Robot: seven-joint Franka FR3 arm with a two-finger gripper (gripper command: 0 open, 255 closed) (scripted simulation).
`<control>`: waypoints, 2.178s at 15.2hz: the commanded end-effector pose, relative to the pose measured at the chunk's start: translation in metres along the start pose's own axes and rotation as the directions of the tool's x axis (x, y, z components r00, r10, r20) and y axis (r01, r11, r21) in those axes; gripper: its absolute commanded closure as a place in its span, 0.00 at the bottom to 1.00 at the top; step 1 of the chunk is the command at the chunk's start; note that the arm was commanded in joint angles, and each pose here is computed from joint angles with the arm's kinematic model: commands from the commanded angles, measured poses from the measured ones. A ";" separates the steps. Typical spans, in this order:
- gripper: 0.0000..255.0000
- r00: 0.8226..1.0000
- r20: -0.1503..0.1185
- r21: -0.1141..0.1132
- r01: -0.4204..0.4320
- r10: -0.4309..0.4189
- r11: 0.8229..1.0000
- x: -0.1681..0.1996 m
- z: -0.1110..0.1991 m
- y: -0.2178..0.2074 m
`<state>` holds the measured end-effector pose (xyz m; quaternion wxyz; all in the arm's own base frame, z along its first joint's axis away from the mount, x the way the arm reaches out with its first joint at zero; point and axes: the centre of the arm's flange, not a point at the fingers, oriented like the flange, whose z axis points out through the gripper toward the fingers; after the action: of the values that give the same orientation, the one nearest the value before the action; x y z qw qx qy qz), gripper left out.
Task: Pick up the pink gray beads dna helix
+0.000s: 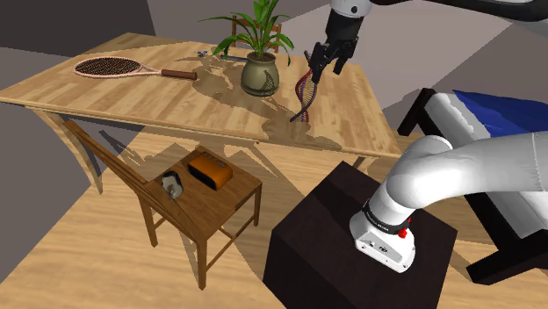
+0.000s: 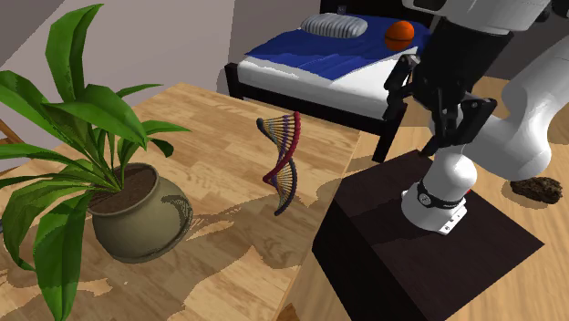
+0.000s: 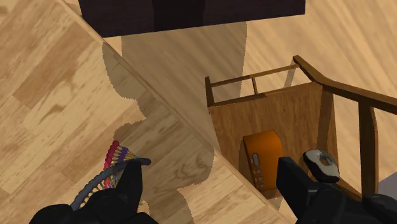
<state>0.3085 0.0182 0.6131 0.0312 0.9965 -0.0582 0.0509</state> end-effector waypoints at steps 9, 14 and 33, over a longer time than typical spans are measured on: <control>0.00 0.983 0.086 -0.004 -0.163 0.162 0.987 0.100 0.010 0.061; 0.00 0.955 0.139 -0.014 -0.262 0.261 0.965 0.156 0.021 0.108; 1.00 0.922 0.182 -0.027 -0.342 0.341 0.939 0.195 0.072 0.148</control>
<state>0.4901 -0.1551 0.5708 0.0134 0.9716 -0.2335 -0.0360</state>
